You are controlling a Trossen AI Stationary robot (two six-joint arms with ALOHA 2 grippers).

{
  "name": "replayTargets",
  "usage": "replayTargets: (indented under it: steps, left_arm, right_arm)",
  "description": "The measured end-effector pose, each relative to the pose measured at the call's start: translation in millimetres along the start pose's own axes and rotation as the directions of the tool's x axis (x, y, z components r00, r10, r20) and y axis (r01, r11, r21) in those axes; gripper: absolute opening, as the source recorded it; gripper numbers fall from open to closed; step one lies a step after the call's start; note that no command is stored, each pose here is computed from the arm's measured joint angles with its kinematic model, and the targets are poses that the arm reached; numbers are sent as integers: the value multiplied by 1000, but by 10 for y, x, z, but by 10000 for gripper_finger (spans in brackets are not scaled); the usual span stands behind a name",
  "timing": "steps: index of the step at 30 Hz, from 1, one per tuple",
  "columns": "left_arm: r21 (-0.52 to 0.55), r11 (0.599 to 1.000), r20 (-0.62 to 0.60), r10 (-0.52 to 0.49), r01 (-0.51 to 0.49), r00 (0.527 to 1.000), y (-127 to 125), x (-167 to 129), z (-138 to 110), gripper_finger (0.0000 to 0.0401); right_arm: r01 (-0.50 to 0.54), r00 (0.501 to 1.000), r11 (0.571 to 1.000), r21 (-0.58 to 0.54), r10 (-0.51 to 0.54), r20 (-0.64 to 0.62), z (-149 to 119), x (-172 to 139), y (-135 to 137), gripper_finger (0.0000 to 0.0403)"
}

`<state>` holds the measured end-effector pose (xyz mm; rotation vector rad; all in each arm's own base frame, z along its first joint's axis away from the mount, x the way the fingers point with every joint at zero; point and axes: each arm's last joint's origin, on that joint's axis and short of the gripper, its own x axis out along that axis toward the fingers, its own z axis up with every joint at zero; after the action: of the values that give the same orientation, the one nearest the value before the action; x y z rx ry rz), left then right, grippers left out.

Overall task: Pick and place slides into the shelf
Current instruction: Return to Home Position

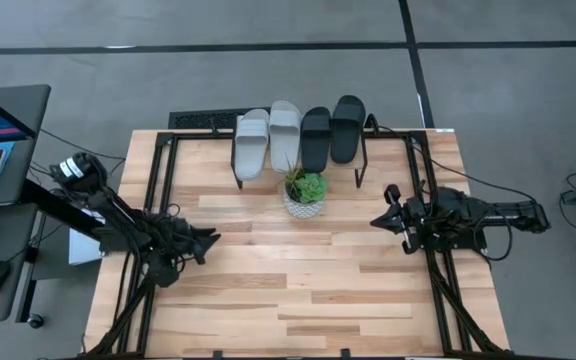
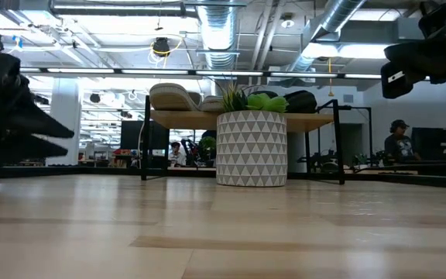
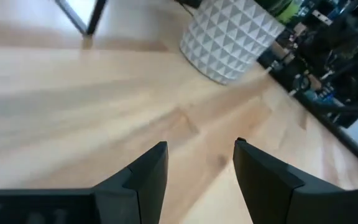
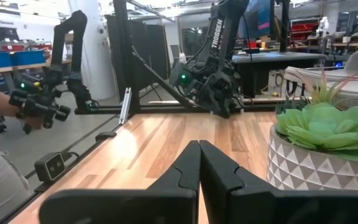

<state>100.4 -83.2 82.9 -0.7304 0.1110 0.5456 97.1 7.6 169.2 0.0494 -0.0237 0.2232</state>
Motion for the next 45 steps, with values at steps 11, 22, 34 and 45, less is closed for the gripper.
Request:
replayTargets:
  steps: [11,22,34,45]
  left_arm:
    - [471,860,162,-305,198,938,-1012,-537,591,171]
    - [570,667,236,-692,480,682,-618,-694,1224,171]
    - [490,687,-56,-590,537,805,-417,-564,806,171]
    - [418,790,-102,-451,449,887,-248,-479,626,171]
  right_arm:
    - [4,1000,1000,-27,-4,-1,0,0,0,0]
    - [22,1000,999,-36,-22,-3,-2,0,-6,0]
    - [45,987,995,-86,-57,-148,-126,79,-38,0]
    - [56,912,998,-11,-55,-408,-381,181,-72,0]
